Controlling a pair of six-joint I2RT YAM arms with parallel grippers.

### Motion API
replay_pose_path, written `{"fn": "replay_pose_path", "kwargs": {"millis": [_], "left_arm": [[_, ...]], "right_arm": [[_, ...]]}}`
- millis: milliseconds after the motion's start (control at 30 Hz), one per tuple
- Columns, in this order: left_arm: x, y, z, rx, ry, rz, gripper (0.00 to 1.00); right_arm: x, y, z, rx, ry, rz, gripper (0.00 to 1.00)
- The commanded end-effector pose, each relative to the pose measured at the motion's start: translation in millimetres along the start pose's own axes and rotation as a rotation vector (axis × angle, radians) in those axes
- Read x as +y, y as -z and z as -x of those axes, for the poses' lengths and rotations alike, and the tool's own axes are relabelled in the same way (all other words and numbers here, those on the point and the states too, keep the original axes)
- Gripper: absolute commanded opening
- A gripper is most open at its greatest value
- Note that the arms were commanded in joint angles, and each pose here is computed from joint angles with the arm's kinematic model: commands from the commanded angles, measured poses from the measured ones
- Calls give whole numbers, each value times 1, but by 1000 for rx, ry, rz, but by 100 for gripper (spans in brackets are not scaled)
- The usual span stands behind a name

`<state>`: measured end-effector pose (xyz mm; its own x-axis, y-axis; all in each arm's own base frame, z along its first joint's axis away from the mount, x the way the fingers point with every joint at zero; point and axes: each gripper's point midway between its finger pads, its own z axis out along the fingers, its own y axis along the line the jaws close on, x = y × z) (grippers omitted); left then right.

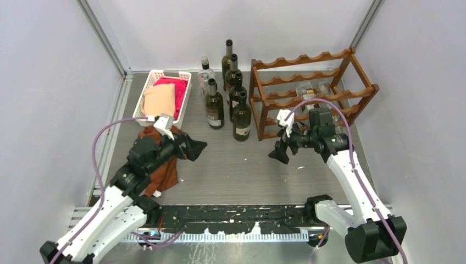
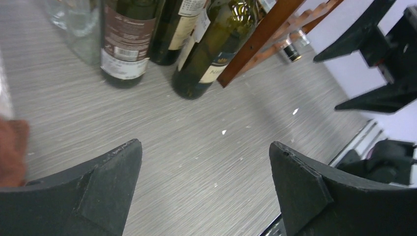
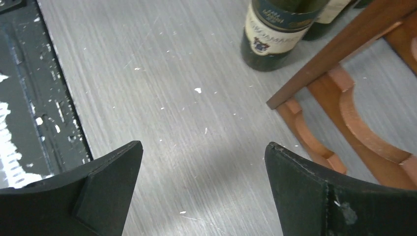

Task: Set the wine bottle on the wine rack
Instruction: Adjust the wine bottle at the center of the board.

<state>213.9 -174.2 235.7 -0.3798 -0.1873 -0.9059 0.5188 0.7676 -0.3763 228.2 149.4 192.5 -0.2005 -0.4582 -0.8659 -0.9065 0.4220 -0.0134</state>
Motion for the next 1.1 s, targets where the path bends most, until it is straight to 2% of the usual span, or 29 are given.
{"fn": "replay_pose_path", "kwargs": {"millis": [0, 167, 267, 333, 433, 633, 1067], "left_arm": [[-30, -35, 45, -156, 181, -138, 99], [-46, -77, 68, -92, 234, -178, 100], [-51, -101, 69, -32, 182, -185, 100], [-58, -116, 67, -26, 51, -202, 100], [-68, -132, 70, -97, -161, -237, 100], [-79, -155, 88, -274, -417, -330, 93], [-74, -216, 95, -351, -430, -319, 72]], "right_arm": [[13, 3, 0, -6, 29, 80, 100], [8, 1, -4, 0, -8, 57, 100], [7, 0, -5, 2, -18, 52, 100], [7, 0, -5, 5, -21, 52, 100], [6, -1, -7, 12, -29, 56, 100], [6, -3, -13, 30, -28, 67, 100], [7, -4, -17, 40, -3, 77, 100]]}}
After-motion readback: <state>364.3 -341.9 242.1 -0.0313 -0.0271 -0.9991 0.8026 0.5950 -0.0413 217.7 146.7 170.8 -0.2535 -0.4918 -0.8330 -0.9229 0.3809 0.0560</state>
